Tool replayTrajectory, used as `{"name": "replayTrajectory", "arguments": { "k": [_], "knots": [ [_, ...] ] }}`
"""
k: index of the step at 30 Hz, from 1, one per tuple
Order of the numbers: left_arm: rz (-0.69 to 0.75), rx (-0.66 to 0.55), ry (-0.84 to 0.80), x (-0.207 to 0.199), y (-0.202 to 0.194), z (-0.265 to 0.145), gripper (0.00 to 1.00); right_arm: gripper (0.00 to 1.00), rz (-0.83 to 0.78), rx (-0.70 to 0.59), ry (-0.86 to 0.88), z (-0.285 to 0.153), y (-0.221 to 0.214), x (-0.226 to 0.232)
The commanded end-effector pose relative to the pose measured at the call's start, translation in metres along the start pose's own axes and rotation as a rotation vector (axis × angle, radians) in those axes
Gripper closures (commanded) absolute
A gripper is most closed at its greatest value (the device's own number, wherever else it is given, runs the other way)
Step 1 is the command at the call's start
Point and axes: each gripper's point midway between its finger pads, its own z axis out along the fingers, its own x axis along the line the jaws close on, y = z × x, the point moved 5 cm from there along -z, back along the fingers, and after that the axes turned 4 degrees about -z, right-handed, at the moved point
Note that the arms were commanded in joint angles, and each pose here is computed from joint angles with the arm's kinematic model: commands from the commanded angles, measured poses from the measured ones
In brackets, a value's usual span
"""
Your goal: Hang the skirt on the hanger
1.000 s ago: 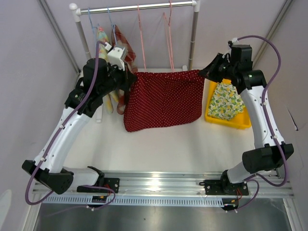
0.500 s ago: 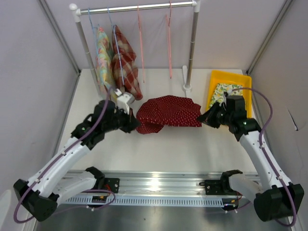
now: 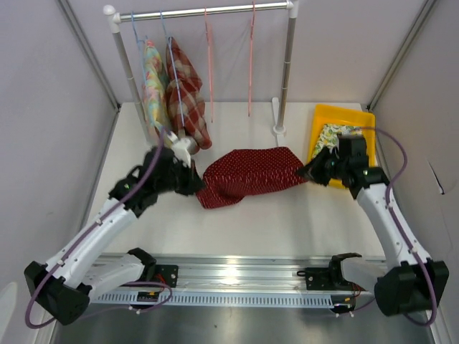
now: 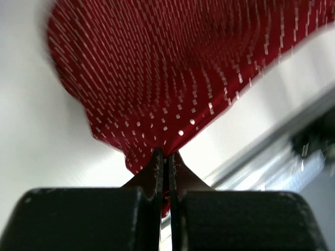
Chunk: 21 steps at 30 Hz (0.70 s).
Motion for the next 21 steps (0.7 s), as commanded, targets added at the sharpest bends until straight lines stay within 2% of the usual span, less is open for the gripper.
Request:
{"name": "replayTrajectory", "arguments": {
  "k": [1, 2, 3, 5, 6, 9, 15, 21],
  "knots": [
    [0.058, -0.294, 0.063, -0.002, 0.108, -0.047, 1.0, 1.0, -0.14, -0.196, 0.148, -0.033, 0.074, 0.079],
    [0.048, -0.282, 0.106, 0.01, 0.118, -0.044, 1.0, 1.0, -0.146, -0.196, 0.143, -0.027, 0.086, 0.086],
    [0.089, -0.37, 0.095, -0.001, 0.151, -0.068, 1.0, 1.0, -0.179, -0.242, 0.18, -0.044, 0.102, 0.109],
    [0.107, -0.382, 0.117, 0.003, 0.169, -0.07, 1.0, 1.0, -0.195, -0.231, 0.196, -0.042, 0.115, 0.123],
    [0.142, -0.449, 0.109, -0.007, 0.19, -0.089, 1.0, 1.0, -0.205, -0.241, 0.212, -0.046, 0.12, 0.13],
    [0.18, -0.481, 0.087, -0.015, 0.207, -0.102, 1.0, 1.0, -0.228, -0.263, 0.242, -0.058, 0.127, 0.146],
    [0.234, -0.445, 0.004, -0.029, 0.191, -0.116, 1.0, 1.0, -0.246, -0.291, 0.263, -0.082, 0.116, 0.149],
    [0.273, -0.456, -0.063, -0.043, 0.163, -0.147, 1.0, 1.0, -0.267, -0.332, 0.295, -0.116, 0.096, 0.154]
  ]
}}
